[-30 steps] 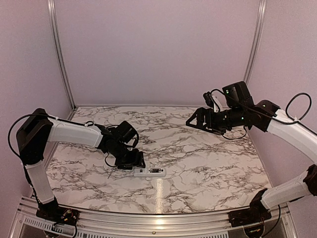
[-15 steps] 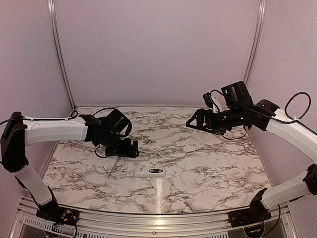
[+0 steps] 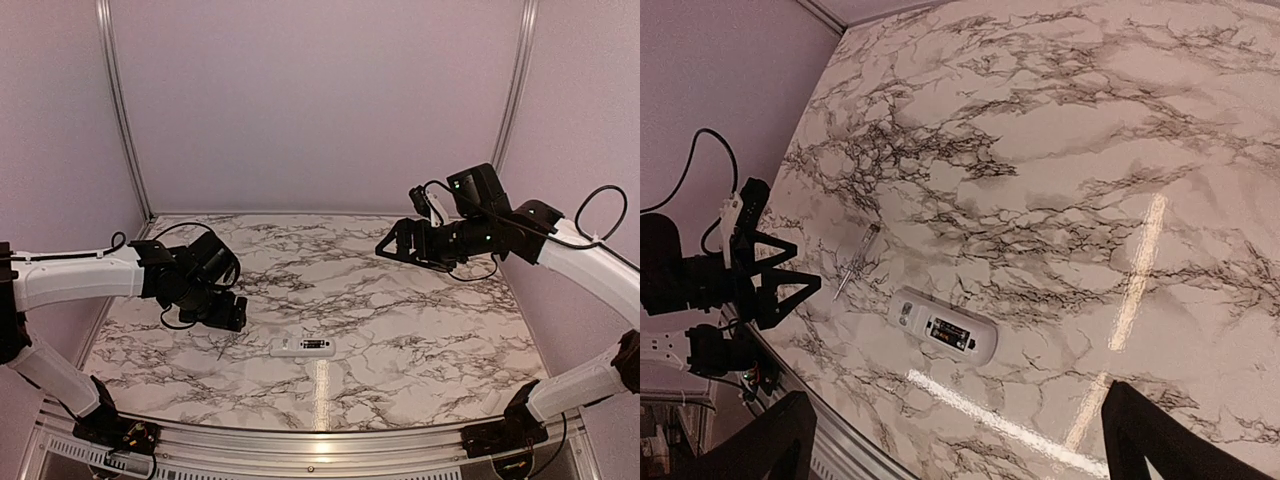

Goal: Unload the batteries from the remote control

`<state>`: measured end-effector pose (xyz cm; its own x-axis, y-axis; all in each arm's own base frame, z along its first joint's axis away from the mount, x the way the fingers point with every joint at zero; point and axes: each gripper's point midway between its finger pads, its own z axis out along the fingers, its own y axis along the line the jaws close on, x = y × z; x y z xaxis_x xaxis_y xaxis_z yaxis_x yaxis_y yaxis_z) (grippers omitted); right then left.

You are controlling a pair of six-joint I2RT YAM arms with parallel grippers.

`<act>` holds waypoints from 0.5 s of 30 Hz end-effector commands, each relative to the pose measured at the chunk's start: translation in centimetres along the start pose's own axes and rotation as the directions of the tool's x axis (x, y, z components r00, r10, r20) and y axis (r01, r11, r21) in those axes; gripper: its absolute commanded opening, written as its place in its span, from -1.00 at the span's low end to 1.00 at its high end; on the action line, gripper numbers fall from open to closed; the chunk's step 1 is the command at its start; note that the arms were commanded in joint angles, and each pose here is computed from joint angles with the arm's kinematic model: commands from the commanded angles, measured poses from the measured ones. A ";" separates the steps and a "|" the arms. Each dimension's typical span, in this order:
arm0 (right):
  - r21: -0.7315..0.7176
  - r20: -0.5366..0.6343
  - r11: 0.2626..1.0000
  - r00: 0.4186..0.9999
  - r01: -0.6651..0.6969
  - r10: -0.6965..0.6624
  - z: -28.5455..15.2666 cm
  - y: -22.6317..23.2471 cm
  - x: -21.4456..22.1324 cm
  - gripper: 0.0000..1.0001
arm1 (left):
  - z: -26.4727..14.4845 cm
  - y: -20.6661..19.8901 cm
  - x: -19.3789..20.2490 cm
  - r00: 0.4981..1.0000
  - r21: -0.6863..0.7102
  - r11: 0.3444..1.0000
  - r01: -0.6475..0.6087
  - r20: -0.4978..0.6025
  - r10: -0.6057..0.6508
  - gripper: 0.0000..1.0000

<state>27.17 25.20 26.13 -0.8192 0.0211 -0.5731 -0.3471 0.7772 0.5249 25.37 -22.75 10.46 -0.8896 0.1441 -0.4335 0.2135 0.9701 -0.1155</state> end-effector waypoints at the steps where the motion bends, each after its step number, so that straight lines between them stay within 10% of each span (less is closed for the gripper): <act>1: -0.003 0.014 1.000 1.000 0.017 -0.017 0.0 0.3 -1.0 0.97 | 1.6 1.9 2.3 0.997 -0.085 0.996 -0.019 -0.082 0.012 0.82; 15: 0.019 0.015 1.000 1.000 0.014 -0.014 -0.3 -0.1 -0.8 0.97 | 7.2 2.8 2.8 0.966 -0.094 0.992 -0.088 -0.252 0.062 0.28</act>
<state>27.40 25.38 25.46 -0.8246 0.0059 -0.5657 -0.3481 0.7830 0.5156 25.46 -20.30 2.85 -0.9519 0.2174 -0.2160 0.2179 0.9757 0.0218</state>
